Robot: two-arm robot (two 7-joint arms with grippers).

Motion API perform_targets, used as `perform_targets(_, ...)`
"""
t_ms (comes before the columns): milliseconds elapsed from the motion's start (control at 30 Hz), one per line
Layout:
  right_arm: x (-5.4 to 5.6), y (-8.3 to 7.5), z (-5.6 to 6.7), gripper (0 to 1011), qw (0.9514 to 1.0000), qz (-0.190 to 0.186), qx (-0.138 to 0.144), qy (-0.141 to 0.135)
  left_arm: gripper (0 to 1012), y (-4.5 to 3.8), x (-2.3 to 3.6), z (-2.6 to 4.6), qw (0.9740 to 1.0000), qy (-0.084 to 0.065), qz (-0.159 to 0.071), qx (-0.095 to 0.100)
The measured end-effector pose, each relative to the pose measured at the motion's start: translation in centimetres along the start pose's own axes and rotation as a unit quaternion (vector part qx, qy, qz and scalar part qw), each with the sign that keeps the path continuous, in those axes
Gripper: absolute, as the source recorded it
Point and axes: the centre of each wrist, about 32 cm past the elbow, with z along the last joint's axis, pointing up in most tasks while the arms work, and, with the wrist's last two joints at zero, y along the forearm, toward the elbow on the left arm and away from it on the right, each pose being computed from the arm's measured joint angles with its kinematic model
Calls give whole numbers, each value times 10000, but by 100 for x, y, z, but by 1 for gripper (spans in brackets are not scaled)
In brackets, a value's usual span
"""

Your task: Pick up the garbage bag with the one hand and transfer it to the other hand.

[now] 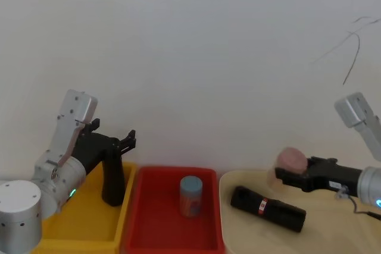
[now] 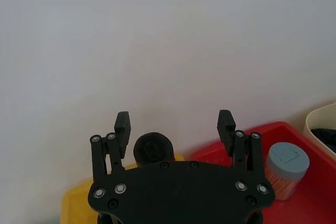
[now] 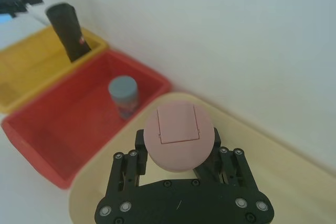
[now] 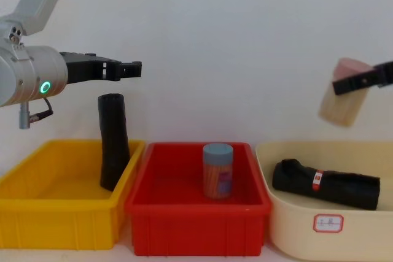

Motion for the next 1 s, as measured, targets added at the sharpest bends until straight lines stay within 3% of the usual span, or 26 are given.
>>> perform_targets(367, 0, -142, -231, 648, 9994, -253, -162, 143, 1002, 0, 0, 0, 10000, -1, 0, 0)
perform_targets(767, -4, -210, -338, 965, 9988, -371, -240, 204, 1002, 0, 0, 0, 10000, 0, 0, 0)
perform_targets(1000, -7, -226, -364, 999, 9986, -398, -262, 216, 1002, 0, 0, 0, 10000, -1, 0, 0)
